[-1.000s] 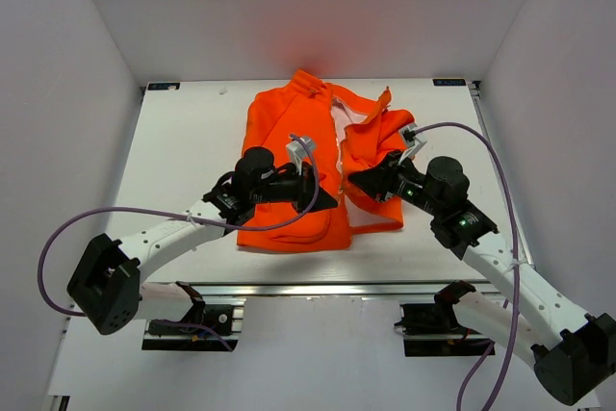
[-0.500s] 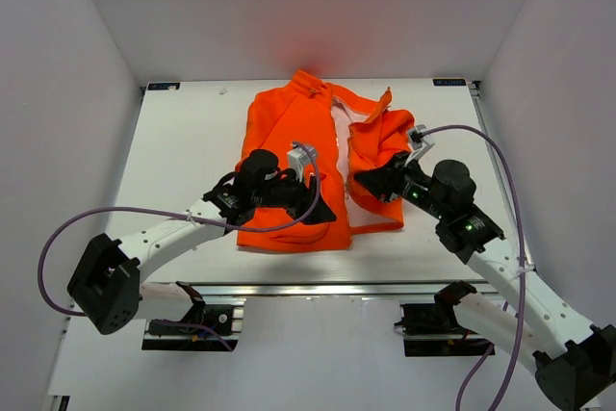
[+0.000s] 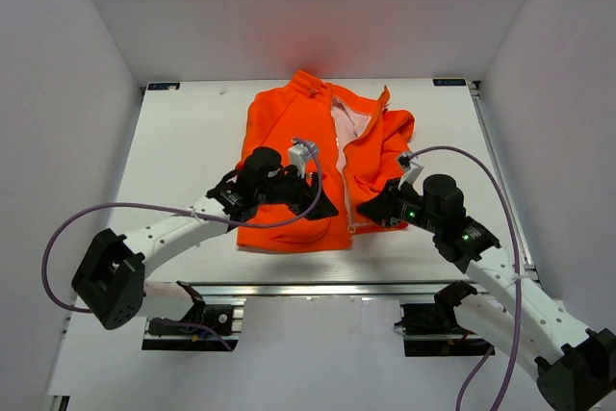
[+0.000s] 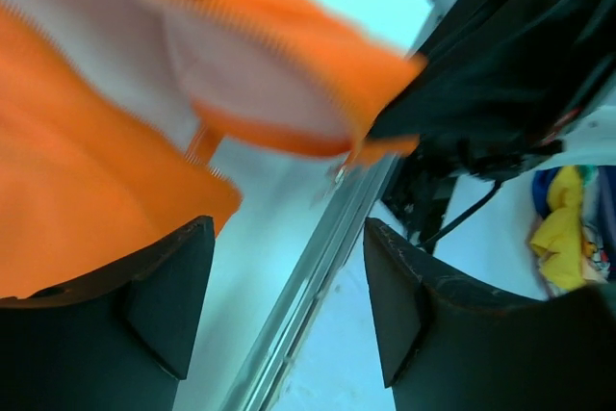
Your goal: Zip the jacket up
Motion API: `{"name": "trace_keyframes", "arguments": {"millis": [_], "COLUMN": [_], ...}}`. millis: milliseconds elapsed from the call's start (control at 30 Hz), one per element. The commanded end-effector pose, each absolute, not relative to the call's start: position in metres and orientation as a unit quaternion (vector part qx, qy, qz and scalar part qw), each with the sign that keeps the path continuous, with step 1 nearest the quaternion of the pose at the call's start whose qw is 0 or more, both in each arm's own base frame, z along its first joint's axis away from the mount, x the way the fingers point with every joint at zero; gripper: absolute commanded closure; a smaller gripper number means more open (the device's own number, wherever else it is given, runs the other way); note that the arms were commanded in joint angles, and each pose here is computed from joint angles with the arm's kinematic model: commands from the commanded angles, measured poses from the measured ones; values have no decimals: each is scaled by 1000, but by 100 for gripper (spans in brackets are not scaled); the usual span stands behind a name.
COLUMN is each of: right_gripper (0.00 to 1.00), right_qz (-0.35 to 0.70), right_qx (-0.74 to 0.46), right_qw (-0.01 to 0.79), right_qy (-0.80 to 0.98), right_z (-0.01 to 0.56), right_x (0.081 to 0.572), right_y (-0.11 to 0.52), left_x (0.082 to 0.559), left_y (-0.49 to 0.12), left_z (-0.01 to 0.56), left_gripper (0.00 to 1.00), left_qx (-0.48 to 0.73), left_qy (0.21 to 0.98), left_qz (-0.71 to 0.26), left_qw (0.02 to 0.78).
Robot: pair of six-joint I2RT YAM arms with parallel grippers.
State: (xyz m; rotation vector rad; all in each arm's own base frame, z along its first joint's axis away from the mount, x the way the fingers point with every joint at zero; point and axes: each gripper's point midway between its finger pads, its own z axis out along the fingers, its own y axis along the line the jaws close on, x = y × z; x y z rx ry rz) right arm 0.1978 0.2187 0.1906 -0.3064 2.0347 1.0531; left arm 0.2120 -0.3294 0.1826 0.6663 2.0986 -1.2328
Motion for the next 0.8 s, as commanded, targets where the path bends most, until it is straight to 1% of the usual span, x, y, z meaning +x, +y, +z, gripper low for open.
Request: {"name": "trace_keyframes", "arguments": {"millis": [0,267,400,433,467,500,633,767], "right_gripper": [100,100,100,100,100,100,100,90], "right_qz": [444,449,449,450,452,454,462,475], "right_qx": [-157,-167,-164,-164,-163,-163,-161,-156], "right_qw": [398,399,401,402,401,401,390,377], "right_qy": [788,782,781,780,780,779,780,780], "right_z": [199,202,203,203,204,205,202,197], "right_x": [187,185,186,186,186,186,184,180], "right_y": [226,228,228,228,229,229,232,235], "left_x": [219,225,225,227,228,229,228,226], "left_y": [-354,-382,-386,-386,-387,-386,-386,-386], "left_z": [233,235,238,238,239,239,247,259], "left_gripper": [28,37,64,82,92,100,100,100], "left_qx": [285,308,309,307,305,302,289,262], "left_qy": [725,703,696,698,699,701,695,688], "left_qz": [-525,-564,-573,-572,-570,-569,-582,-602], "left_qw": [344,305,301,303,305,306,309,309]}}
